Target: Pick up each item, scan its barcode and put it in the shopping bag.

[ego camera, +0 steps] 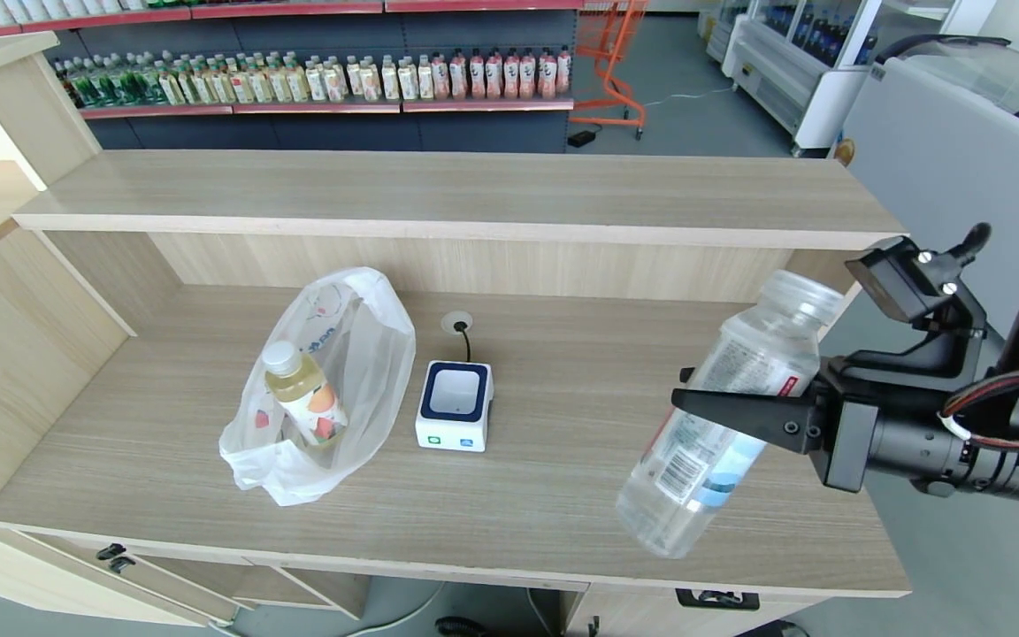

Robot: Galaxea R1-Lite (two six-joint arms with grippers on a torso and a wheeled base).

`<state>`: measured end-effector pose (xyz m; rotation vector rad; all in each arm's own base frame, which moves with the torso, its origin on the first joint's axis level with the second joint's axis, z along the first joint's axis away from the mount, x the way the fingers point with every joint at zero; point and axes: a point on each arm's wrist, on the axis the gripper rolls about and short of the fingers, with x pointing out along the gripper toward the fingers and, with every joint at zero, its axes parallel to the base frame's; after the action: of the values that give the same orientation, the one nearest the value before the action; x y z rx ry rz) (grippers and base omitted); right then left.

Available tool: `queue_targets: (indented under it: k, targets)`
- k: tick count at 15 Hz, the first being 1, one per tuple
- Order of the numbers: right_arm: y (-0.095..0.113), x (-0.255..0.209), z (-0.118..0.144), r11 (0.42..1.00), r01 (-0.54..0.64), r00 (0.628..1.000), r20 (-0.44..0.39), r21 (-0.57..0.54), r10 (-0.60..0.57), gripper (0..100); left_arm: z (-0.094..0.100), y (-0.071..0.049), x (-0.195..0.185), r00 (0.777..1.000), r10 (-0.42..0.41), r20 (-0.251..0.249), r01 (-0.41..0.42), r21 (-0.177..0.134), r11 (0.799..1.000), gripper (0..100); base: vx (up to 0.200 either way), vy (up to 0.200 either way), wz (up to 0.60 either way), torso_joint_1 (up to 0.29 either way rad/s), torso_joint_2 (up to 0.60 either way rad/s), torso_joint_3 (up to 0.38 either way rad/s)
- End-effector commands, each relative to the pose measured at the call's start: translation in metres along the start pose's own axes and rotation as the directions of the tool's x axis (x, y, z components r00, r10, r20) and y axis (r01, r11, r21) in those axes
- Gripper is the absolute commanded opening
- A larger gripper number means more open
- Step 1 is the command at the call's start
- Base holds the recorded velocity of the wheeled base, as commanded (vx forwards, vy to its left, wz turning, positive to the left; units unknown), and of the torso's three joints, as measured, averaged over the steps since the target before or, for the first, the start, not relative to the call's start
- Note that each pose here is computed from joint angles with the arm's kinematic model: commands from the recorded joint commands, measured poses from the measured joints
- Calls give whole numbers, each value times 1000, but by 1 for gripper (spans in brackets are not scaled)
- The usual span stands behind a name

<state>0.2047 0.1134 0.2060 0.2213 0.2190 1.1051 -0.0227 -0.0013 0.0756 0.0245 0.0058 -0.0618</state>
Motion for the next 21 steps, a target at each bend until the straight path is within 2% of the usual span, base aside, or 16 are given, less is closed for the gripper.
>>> queue_targets:
  k: [1, 4, 11, 14, 21]
  targets:
    - [7, 1, 1, 1000, -25, 1000, 0, 14, 25, 0, 0, 0, 0, 1000, 0, -1, 0, 0, 1000, 100, 0, 0, 0, 0, 0, 0]
    - [19, -1, -3, 993, -61, 998, -6, 101, 62, 0, 0, 0, 0, 1000, 0, 0, 0, 0, 1000, 100, 0, 0, 0, 0, 0, 0]
    - [29, -2, 0, 991, -95, 995, 2, 98, 95, 0, 0, 0, 0, 1000, 0, 0, 0, 0, 1000, 100, 0, 0, 0, 0, 0, 0]
    - [40, -8, -7, 985, -105, 992, -57, 138, 113, 0, 0, 0, 0, 1000, 0, 0, 0, 0, 1000, 100, 0, 0, 0, 0, 0, 0]
    - [42, -9, -5, 975, -113, 991, -53, 189, 125, 0, 0, 0, 0, 1000, 0, -1, 0, 0, 1000, 100, 0, 0, 0, 0, 0, 0]
